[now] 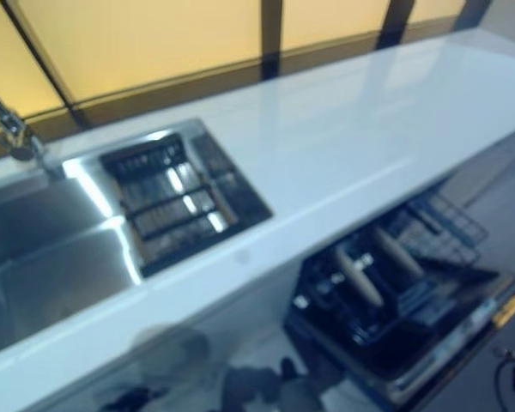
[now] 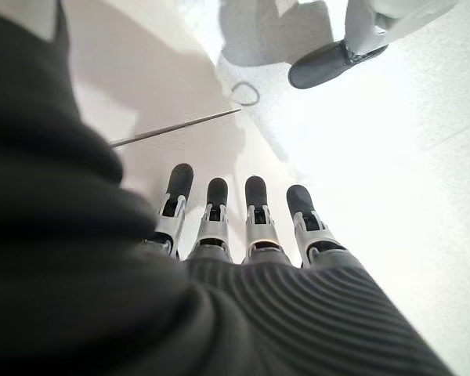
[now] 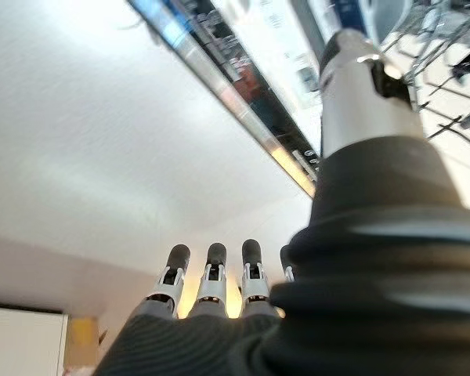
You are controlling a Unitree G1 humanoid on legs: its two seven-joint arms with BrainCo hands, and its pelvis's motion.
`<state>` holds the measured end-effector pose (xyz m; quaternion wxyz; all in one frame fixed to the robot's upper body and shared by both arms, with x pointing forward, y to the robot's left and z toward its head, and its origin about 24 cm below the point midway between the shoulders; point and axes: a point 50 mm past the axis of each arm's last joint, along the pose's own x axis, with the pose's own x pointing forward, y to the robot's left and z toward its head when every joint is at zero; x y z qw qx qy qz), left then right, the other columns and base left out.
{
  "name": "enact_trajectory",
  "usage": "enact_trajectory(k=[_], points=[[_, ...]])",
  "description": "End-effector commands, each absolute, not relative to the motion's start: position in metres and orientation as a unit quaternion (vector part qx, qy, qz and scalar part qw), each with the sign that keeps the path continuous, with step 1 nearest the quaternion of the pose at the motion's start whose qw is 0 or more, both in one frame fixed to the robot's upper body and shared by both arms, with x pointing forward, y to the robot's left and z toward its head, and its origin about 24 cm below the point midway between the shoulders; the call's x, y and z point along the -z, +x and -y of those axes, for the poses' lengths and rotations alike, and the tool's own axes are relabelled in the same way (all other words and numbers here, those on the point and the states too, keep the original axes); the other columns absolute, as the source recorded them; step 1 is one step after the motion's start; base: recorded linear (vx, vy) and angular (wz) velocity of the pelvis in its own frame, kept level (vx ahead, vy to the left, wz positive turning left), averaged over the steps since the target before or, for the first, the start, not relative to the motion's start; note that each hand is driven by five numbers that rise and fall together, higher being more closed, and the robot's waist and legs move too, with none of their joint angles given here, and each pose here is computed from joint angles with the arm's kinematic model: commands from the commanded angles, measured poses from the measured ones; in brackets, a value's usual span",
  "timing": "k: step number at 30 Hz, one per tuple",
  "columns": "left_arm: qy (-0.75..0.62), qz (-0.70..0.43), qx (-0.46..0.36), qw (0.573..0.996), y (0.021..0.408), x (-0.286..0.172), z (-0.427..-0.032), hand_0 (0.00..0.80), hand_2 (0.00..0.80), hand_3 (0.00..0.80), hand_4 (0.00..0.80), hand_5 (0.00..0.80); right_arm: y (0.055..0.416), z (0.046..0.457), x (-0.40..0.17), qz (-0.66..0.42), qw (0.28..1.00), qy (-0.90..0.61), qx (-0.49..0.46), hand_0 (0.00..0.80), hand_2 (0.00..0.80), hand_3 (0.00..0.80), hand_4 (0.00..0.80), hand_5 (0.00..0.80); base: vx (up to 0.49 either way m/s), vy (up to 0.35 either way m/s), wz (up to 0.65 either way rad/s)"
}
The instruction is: Take plates into dishwasher
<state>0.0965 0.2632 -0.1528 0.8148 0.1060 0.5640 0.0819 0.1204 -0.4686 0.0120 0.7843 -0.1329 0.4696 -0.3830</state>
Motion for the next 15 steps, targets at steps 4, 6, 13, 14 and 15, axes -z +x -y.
enact_trajectory(k=[4,6,13,14,15], points=[[0.116,-0.497,-0.095,0.854,0.138,0.136,-0.273,0.000,0.000,0.000,0.000,0.000,0.093,0.491,-0.031,-0.478,0.759,-0.143,0.418,0.000,0.000,0.000,0.000,0.000,-0.137,0.017,0.03],[0.124,-0.497,-0.091,0.854,0.139,0.135,-0.274,0.000,0.000,0.000,0.000,0.000,0.088,0.489,-0.026,-0.487,0.758,-0.129,0.415,0.000,0.000,0.000,0.000,0.000,-0.110,-0.004,0.11],[0.142,-0.540,-0.135,0.818,0.106,0.131,-0.312,0.000,0.000,0.000,0.000,0.000,0.076,0.474,0.002,-0.531,0.744,-0.104,0.392,0.000,0.000,0.000,0.000,0.000,-0.317,-0.092,-0.17],[0.143,-0.541,-0.137,0.818,0.106,0.131,-0.313,0.000,0.000,0.000,0.000,0.000,0.075,0.474,0.003,-0.532,0.743,-0.103,0.392,0.000,0.000,0.000,0.000,0.000,-0.403,-0.212,-0.27],[0.139,-0.550,-0.148,0.810,0.098,0.130,-0.319,0.000,0.000,0.000,0.000,0.000,0.073,0.467,0.013,-0.535,0.741,-0.093,0.395,0.000,0.000,0.000,0.000,0.000,-0.371,-0.235,-0.15]])
